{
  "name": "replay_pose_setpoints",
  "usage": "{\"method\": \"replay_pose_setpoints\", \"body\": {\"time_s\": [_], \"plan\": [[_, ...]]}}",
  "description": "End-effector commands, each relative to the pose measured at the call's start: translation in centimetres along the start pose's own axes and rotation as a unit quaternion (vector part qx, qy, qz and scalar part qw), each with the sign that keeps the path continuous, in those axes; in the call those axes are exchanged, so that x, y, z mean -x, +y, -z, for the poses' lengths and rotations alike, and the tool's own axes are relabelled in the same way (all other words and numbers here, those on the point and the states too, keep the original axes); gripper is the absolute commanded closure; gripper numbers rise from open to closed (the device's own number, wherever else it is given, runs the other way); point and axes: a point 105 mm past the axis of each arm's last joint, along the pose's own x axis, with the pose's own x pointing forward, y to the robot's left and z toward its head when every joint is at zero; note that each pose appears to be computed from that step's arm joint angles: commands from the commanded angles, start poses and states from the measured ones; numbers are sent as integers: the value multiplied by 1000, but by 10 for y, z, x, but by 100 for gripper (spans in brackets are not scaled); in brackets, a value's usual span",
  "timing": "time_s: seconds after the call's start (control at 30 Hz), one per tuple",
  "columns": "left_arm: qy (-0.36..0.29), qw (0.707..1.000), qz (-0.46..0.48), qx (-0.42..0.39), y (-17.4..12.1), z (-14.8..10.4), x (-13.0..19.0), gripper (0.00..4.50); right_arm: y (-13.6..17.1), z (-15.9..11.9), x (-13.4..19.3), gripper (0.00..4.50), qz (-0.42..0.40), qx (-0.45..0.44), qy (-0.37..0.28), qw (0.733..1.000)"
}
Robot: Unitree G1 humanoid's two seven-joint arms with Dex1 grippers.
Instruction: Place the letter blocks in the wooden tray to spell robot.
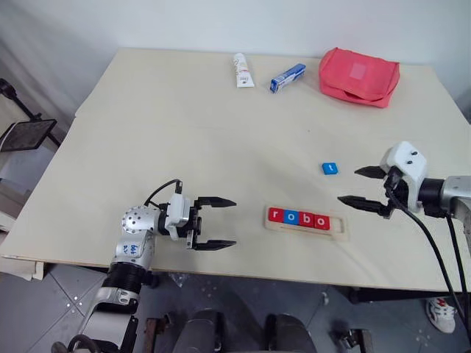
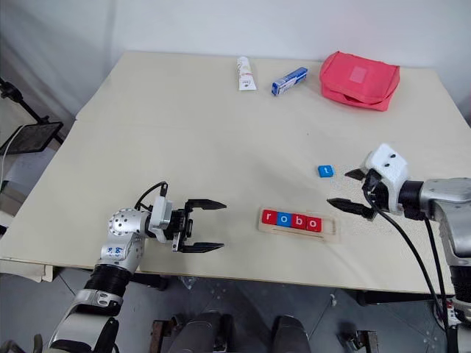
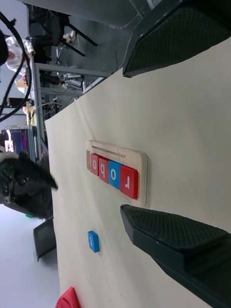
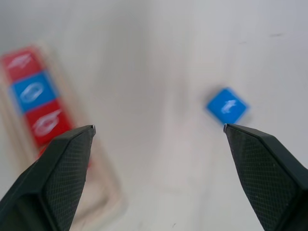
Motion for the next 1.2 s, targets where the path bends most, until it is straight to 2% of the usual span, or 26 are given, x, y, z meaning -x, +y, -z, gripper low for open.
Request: {"method": "replay_pose_setpoints", "body": {"time_s": [0.03,0.2,0.63,0.83,1.13,1.2], "plan": [[-6,1000,1,-10,2,-3,-3,0,-17,-15,-5,2,59,-39,-58,996],[-9,1000,8,-11,3,-5,-5,0,-32,-18,-30,2,109,-90,-96,985],[-3,1000,7,-13,2,-6,0,0,-50,-1,-71,2,201,-159,-116,960],[-3,1000,3,-14,0,-6,0,0,-44,18,-87,2,216,-184,-99,954],[-1,1000,-1,-15,-1,-7,0,0,-41,27,-91,2,216,-197,-73,954],[-2,1000,-1,-15,-1,-7,0,0,-41,31,-91,40,224,-200,-64,952]]}}
